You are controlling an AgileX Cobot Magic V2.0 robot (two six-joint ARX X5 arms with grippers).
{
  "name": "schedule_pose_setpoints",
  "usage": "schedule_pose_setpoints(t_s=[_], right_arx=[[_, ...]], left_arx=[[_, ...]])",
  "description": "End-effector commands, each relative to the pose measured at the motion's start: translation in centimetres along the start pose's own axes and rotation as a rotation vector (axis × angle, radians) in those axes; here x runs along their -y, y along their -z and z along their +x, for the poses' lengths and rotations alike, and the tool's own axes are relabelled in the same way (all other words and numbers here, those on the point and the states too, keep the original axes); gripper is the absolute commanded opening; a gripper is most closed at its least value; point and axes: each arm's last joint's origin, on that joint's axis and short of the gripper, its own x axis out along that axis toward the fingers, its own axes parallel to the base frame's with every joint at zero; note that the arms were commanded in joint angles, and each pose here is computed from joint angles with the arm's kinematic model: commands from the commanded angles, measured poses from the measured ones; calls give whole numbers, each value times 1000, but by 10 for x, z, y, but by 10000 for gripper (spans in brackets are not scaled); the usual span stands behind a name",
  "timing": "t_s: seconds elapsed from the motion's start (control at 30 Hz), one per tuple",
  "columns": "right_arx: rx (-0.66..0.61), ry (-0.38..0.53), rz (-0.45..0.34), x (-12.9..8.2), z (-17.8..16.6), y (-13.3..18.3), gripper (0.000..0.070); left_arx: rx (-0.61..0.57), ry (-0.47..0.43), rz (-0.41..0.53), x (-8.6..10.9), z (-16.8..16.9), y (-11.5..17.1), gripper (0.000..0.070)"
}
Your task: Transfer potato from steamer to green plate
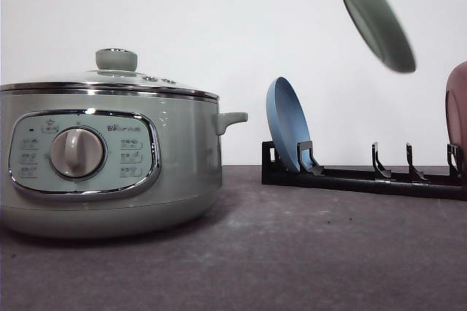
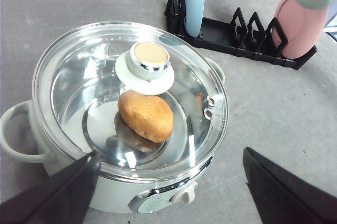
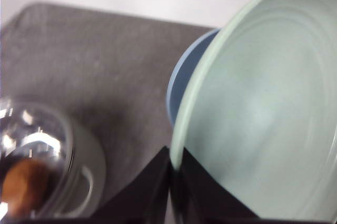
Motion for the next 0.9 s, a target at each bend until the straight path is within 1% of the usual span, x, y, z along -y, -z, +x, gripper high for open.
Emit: schedule_pose_setpoints(t_s=[0.0, 0.13, 0.2, 0.37, 0.53, 0.67, 0.87], right_arx=[[-14, 4, -93, -10, -6, -1, 5], [-141, 24, -194, -36, -17, 15, 4], [-212, 27, -231, -49, -17, 25, 4], [-359, 23, -344, -83, -7, 54, 4], [-492, 19, -446, -110, 11, 97, 4], [-564, 32, -524, -127, 23, 132, 4], [-607, 51, -614, -146, 34, 176, 4]], left_arx=[[29, 7, 31, 3, -4, -7, 555], [31, 7, 32, 3, -4, -7, 555], [31, 7, 32, 3, -4, -7, 555], [31, 7, 32, 3, -4, -7, 555], [31, 7, 32, 3, -4, -7, 555], [31, 7, 32, 3, -4, -7, 555], [31, 7, 32, 3, -4, -7, 555]])
